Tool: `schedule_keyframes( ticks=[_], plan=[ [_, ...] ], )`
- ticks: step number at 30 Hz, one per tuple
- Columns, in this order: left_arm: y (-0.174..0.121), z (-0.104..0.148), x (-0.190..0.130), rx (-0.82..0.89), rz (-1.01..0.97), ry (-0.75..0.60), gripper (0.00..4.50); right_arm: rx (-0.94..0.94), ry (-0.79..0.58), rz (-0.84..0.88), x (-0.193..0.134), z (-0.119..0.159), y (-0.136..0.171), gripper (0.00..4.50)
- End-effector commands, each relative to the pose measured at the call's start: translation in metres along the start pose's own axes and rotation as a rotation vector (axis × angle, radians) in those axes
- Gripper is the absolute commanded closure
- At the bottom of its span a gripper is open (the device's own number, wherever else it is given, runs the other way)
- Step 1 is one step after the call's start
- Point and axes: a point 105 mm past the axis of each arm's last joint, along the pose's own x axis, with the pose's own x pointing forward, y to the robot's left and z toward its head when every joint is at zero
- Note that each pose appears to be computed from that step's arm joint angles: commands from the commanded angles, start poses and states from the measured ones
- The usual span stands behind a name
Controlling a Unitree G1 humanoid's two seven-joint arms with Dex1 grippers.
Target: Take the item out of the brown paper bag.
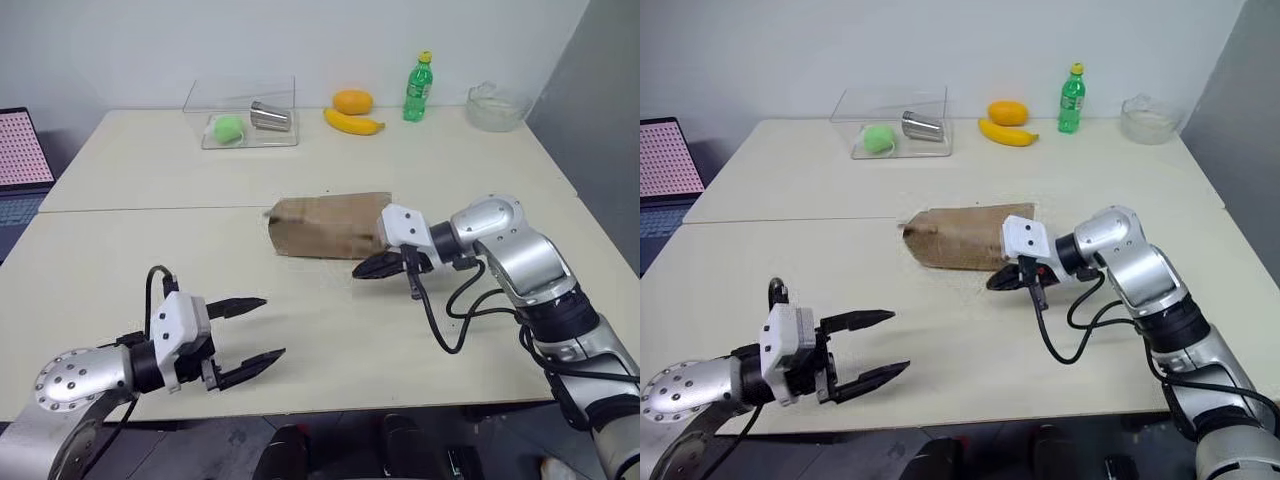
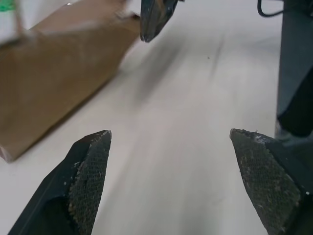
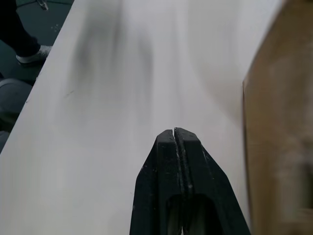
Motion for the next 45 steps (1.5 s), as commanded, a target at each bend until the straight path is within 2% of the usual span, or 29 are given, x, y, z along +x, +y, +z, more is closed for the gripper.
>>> schedule_keyframes(
  ticks=[1,4,9,13,17,19,23,29,32,36,41,45],
  plan=[
    [0.001,0.003,-0.008,0.065,-0.017,0.022,0.41,-0.008,-0.012,0.016,-0.001,0.001,0.016,4.46],
    [0.004,0.003,-0.006,0.08,-0.023,0.019,0.41,-0.013,-0.021,0.025,0.003,0.0,0.025,4.46],
    [0.013,0.014,0.002,0.044,0.017,-0.047,0.41,-0.04,-0.159,-0.074,-0.017,0.034,0.008,4.46],
    [0.018,0.026,0.008,-0.002,0.078,-0.122,0.41,-0.097,-0.176,-0.308,-0.05,0.049,-0.038,4.46],
    [0.029,0.04,0.02,-0.031,0.193,-0.233,0.41,-0.193,-0.032,-0.658,-0.08,0.04,-0.11,4.46],
    [0.032,0.045,0.024,-0.029,0.224,-0.274,0.41,-0.223,0.016,-0.734,-0.081,0.036,-0.132,4.46],
    [0.041,0.055,0.03,-0.01,0.305,-0.352,0.41,-0.283,0.156,-0.762,-0.065,0.019,-0.157,4.46],
    [0.043,0.054,0.038,0.0,0.327,-0.374,0.41,-0.338,0.354,-0.68,-0.037,-0.008,-0.166,4.46],
    [0.043,0.052,0.038,0.012,0.319,-0.365,0.41,-0.31,0.332,-0.575,-0.026,-0.011,-0.157,4.46],
    [0.037,0.045,0.035,0.036,0.278,-0.324,0.41,-0.277,0.291,-0.325,-0.012,-0.013,-0.13,4.46],
    [0.031,0.039,0.028,0.07,0.219,-0.276,0.41,-0.255,0.248,-0.125,-0.004,-0.017,-0.098,4.46],
    [0.029,0.035,0.02,0.081,0.194,-0.241,0.41,-0.256,0.242,-0.048,-0.003,-0.018,-0.079,4.46]
  ],
)
